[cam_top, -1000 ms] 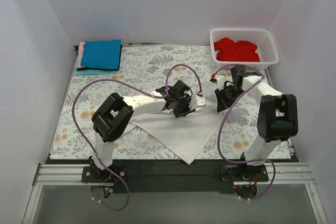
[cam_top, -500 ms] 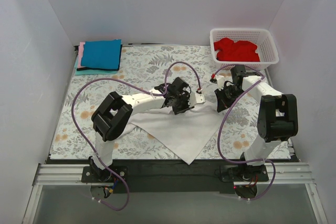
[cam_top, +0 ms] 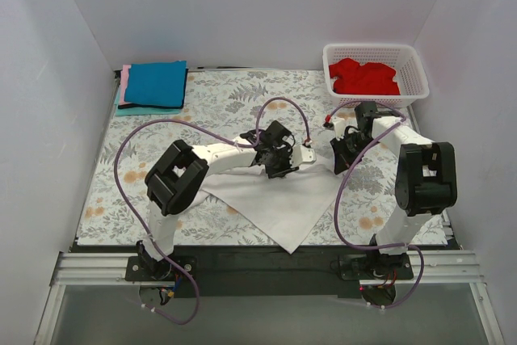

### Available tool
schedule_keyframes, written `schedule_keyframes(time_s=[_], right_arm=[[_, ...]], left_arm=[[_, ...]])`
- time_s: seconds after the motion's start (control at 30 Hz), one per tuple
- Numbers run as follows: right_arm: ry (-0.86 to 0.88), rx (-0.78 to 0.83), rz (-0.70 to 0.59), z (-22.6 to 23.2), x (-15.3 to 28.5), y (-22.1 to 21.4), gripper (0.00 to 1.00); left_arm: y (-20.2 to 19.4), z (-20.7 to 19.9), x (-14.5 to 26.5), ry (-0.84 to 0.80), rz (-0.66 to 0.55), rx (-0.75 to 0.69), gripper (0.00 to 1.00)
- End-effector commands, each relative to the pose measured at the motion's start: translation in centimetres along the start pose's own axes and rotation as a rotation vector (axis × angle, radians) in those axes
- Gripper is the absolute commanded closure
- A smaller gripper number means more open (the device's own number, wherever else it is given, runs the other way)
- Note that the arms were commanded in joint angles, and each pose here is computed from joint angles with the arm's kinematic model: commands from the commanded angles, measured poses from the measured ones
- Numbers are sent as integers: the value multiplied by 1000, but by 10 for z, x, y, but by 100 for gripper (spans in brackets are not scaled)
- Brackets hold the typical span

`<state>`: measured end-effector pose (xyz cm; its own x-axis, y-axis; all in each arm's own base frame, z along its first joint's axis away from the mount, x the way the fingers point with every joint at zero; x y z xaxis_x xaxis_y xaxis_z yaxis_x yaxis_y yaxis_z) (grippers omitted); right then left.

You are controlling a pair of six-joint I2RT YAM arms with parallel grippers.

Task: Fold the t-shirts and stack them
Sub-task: Flatten the tshirt out

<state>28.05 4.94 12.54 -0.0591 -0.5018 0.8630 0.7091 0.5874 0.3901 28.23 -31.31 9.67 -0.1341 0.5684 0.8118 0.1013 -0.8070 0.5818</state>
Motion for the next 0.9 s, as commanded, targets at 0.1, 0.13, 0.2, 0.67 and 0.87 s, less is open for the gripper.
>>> schedule_keyframes(time_s=[0.1, 0.13, 0.2, 0.67, 0.87], right_arm=[[34, -21, 15, 1, -2, -5, 99], [35, -22, 14, 1, -2, -6, 99], [34, -23, 15, 1, -2, -6, 99], [49, -33, 15, 0, -4, -5, 99], [45, -30, 27, 1, -4, -8, 99]], left_arm=[[5, 5, -9, 4, 3, -28, 76], [6, 5, -9, 2, 1, -27, 73], [8, 5, -9, -9, -11, -29, 69], [21, -4, 6, -96, -70, -81, 63], [31, -4, 7, -100, -100, -86, 58]])
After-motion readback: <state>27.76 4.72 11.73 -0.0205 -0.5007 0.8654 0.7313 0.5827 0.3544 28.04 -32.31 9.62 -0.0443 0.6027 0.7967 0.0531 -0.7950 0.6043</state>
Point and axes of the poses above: each gripper's point midway between its finger pads, its own x axis back along the fingers, its own z axis along the line the jaws close on, y = z × x, the point moved 9 cm from there along x, back along the fingers, and after that the axes turned 5 degrees about x, right-handed, at the moved point
